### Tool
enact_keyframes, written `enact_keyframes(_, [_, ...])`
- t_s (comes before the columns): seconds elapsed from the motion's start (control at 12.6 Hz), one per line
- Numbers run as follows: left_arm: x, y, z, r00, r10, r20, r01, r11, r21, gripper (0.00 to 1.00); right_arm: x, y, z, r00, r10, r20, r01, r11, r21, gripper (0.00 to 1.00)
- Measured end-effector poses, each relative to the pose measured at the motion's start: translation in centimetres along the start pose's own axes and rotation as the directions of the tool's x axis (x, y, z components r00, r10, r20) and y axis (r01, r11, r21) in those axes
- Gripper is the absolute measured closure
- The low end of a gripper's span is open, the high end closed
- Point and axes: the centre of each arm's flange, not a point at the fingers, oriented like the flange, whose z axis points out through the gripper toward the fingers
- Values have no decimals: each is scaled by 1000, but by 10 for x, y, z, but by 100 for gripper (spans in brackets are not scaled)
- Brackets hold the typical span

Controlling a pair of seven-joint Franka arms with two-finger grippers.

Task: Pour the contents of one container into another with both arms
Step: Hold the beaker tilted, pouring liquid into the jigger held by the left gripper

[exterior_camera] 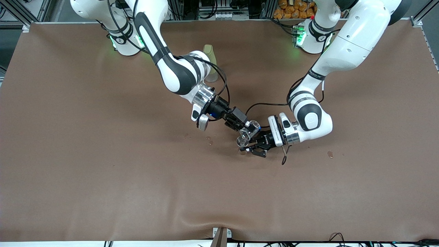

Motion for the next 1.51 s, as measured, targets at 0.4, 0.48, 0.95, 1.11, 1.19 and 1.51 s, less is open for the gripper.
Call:
enact_keyframes(0.4, [0, 0, 0, 1000, 0, 0, 0, 1000, -1, 79, 0, 0, 0, 997, 79, 0, -79, 997, 0, 50])
enact_keyframes(0.48, [0, 0, 0, 1000, 0, 0, 0, 1000, -1, 79, 0, 0, 0, 996, 92, 0, -92, 996, 0, 50])
enact_keyframes(0.95, [-2, 1, -1, 1000, -4, 2, 4, 1000, -1, 79, 0, 0, 0, 983, 183, 0, -183, 983, 0, 50])
enact_keyframes(1.11, [-2, 1, -1, 1000, -4, 2, 4, 1000, -1, 79, 0, -1, 0, 978, 208, 1, -208, 978, 2, 50])
enact_keyframes(1.19, [-2, 1, -1, 1000, -4, 2, 4, 1000, -1, 79, 0, -1, 0, 977, 213, 1, -213, 977, 3, 50])
enact_keyframes(1.51, [-2, 2, -1, 1000, -7, 2, 7, 1000, -1, 79, 0, -2, 1, 968, 253, 2, -253, 968, 5, 50])
